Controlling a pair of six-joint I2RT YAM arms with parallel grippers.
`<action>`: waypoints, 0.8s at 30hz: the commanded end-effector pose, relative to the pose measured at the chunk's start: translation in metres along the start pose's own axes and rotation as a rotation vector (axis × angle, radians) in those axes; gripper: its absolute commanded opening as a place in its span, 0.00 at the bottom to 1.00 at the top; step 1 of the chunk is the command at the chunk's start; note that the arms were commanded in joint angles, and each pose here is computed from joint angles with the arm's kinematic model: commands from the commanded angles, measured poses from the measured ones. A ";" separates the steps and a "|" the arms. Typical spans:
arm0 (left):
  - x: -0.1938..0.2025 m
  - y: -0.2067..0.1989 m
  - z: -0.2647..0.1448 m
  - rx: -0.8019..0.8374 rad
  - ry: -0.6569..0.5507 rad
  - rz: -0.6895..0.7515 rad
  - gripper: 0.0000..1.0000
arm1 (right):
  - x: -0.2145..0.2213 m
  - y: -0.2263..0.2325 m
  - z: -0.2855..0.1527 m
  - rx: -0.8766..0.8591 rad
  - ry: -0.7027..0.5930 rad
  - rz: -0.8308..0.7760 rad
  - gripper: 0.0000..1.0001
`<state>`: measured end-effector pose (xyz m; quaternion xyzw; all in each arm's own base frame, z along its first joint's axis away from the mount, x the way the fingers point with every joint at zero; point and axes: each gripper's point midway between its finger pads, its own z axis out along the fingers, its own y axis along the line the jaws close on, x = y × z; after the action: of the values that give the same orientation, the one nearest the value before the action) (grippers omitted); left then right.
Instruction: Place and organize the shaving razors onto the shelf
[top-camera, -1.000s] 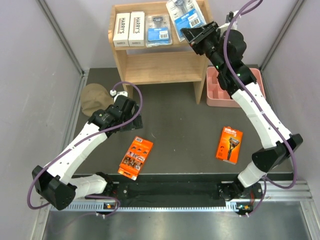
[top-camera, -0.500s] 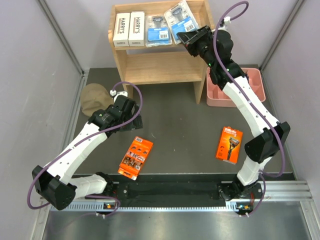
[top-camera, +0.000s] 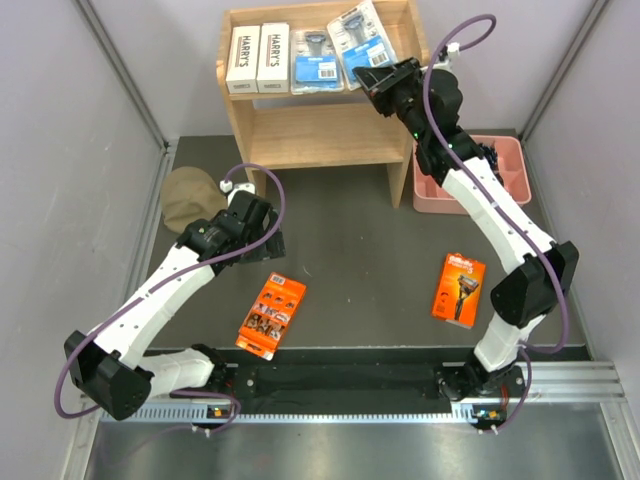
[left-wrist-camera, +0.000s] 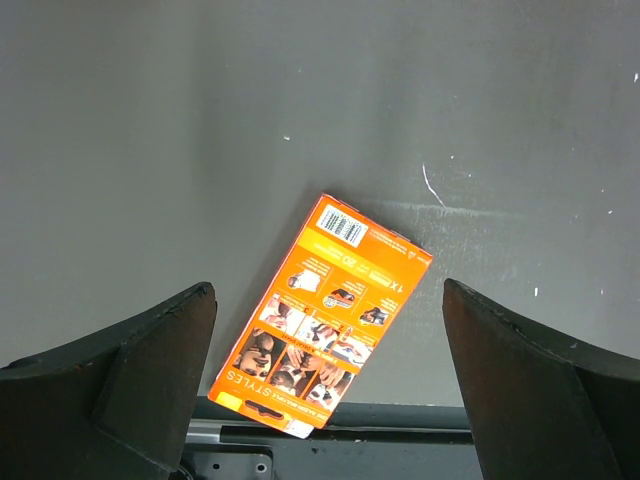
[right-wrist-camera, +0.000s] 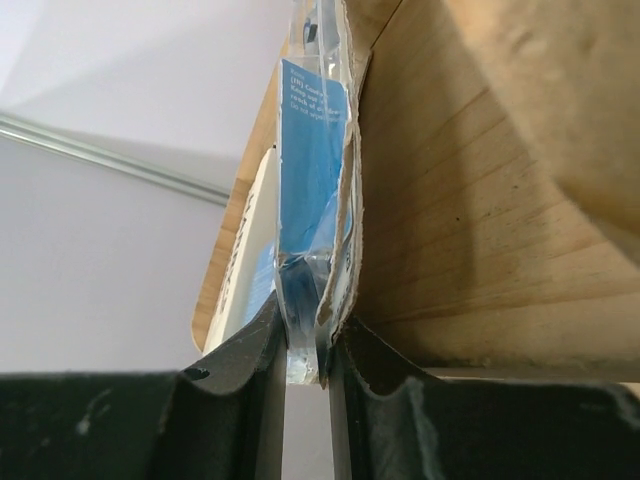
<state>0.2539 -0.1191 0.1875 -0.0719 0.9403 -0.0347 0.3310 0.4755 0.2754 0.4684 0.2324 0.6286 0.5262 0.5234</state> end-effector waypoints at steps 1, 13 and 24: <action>-0.006 0.000 -0.004 0.010 -0.038 -0.023 0.99 | -0.027 0.029 -0.014 -0.093 -0.098 0.028 0.04; -0.002 0.002 -0.003 0.006 -0.031 -0.022 0.99 | -0.027 0.020 -0.016 -0.076 -0.121 0.061 0.07; 0.001 0.004 -0.003 0.003 -0.026 -0.020 0.99 | -0.025 0.021 -0.010 -0.083 -0.104 0.103 0.34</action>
<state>0.2512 -0.1178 0.1825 -0.0762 0.9417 -0.0327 0.3260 0.4739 0.2649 0.4690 0.2744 0.5932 0.5481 0.5219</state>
